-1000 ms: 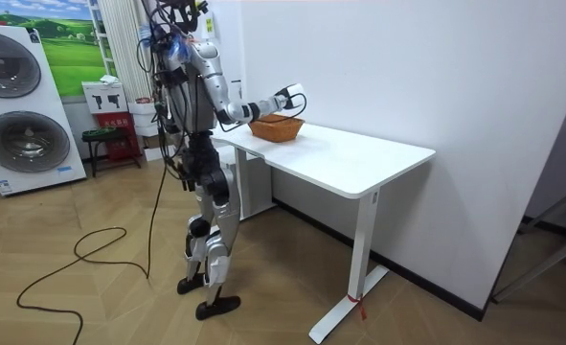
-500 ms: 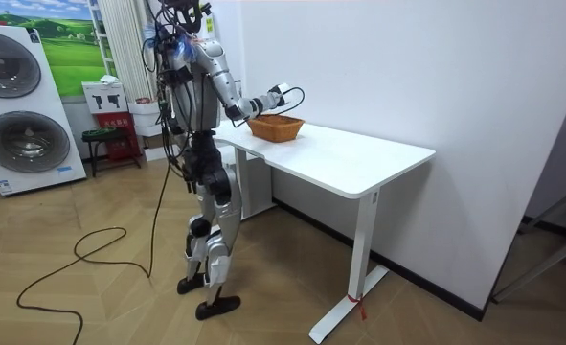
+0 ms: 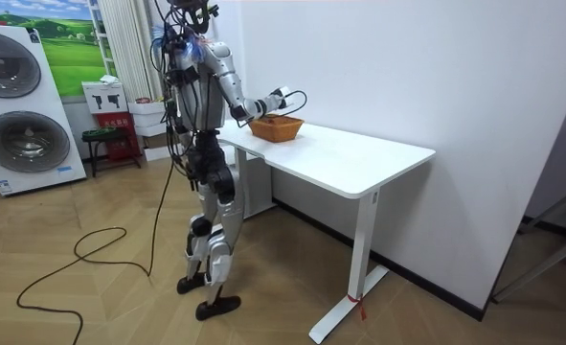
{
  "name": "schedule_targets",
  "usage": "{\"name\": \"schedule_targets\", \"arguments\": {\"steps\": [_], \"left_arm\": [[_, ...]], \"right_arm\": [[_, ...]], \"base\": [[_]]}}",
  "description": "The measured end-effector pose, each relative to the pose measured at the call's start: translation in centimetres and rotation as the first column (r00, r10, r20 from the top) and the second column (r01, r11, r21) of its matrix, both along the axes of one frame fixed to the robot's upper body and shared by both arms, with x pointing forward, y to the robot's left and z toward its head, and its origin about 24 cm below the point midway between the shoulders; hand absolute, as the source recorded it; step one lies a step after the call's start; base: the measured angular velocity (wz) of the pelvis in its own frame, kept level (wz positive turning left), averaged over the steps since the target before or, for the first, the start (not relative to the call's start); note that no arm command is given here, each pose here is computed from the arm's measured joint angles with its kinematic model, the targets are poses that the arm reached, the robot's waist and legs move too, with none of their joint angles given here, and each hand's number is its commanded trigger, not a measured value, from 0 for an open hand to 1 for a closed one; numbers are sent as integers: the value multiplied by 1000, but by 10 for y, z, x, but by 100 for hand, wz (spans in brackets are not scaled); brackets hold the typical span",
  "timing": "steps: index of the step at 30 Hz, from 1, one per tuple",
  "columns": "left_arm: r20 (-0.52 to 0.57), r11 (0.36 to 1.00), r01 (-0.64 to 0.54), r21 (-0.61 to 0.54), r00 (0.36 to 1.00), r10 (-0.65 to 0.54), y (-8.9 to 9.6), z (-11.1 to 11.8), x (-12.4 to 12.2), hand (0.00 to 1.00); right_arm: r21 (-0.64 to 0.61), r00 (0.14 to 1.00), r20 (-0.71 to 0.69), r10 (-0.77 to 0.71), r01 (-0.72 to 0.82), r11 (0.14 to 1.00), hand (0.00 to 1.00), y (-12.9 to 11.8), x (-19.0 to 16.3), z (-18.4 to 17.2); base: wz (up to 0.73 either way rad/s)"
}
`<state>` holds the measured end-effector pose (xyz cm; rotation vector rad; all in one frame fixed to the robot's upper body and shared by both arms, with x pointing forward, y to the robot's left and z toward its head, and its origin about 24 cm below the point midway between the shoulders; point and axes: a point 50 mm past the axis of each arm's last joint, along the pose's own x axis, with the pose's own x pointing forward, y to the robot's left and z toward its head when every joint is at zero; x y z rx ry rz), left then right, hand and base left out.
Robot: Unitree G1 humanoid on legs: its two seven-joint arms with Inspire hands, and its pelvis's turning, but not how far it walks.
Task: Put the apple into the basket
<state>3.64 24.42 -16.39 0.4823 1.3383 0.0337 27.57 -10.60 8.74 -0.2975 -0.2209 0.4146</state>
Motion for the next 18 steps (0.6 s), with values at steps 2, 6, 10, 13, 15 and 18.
{"name": "schedule_targets", "arguments": {"steps": [2,6,10,13,15,18], "left_arm": [[-4,1000,-9,2,1000,9,1,0,-5,0],[-20,1000,-20,8,1000,20,4,0,-14,0],[-12,999,-28,18,1000,28,3,0,-17,0],[-43,994,-96,50,994,99,11,0,-33,0],[-49,991,-121,54,991,123,12,1,-41,0],[-25,980,-190,56,981,192,13,2,-48,0]], "right_arm": [[7,999,12,-32,32,999,0,-6,2,3],[74,986,36,-162,159,985,0,-28,7,11],[116,936,85,-341,330,937,0,-73,5,24],[144,874,164,-458,438,887,0,-96,-7,38],[158,826,211,-523,499,852,0,-111,-13,43],[237,656,247,-713,673,701,0,-154,-27,53]], "base": [[7],[19],[15],[-22],[-6],[-9]]}}
